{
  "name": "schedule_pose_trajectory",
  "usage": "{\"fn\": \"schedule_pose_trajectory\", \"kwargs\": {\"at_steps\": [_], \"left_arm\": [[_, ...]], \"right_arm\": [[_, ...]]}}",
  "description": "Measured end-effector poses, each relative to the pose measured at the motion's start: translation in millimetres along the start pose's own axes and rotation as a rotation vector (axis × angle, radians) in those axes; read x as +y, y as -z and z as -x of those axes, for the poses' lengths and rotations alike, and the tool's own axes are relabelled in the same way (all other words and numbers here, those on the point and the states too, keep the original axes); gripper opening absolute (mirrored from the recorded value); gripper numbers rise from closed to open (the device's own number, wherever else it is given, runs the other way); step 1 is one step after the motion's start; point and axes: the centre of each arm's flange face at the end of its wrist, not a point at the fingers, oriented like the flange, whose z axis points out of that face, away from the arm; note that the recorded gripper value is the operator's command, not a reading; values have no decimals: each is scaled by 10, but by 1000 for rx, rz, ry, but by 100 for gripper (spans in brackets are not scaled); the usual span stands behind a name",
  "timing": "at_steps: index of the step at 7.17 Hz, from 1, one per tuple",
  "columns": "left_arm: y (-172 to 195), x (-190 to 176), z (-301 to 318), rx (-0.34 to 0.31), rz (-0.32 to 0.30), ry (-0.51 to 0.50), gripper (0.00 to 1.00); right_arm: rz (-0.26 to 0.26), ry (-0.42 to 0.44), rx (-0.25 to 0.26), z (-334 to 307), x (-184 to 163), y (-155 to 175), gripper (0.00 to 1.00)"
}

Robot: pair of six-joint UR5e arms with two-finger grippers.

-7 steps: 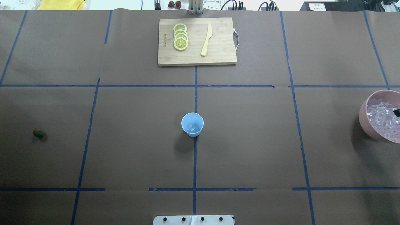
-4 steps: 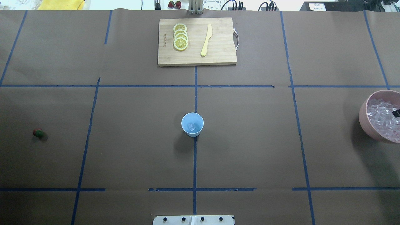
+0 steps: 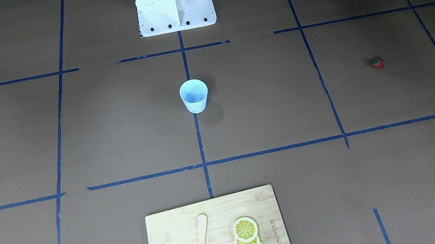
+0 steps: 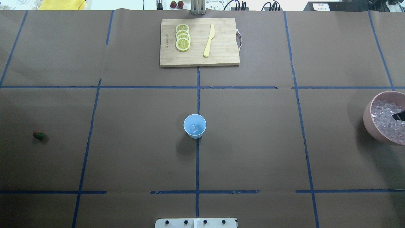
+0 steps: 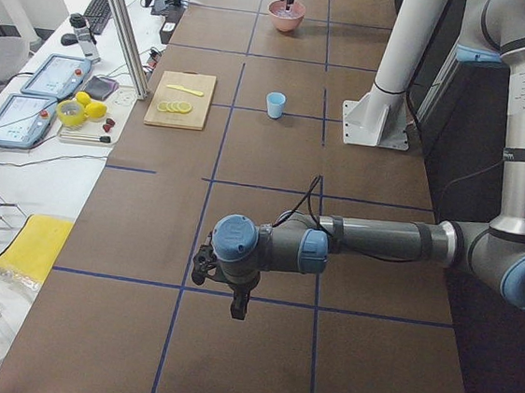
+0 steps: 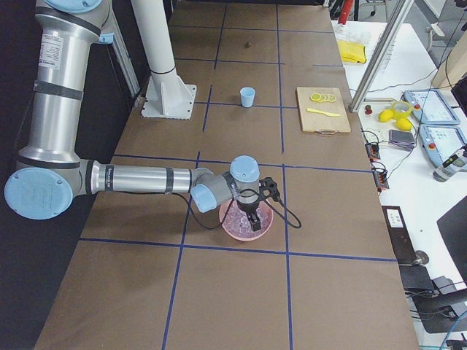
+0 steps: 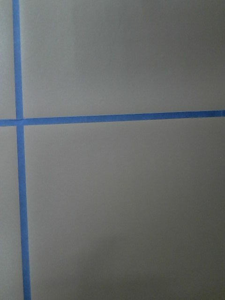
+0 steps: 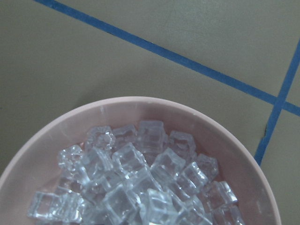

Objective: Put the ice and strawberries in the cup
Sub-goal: 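Lower the right gripper into the pink bowl and grasp another ice cube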

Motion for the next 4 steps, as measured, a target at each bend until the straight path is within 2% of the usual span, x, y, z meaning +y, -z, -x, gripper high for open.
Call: {"fn": "schedule_pose_trajectory", "kwargs": {"at_steps": [4], "left_arm": [[-2, -5, -7, 1, 0, -2, 100]], "right_arm": [[-5, 11, 3, 93, -142, -49, 79]]}}
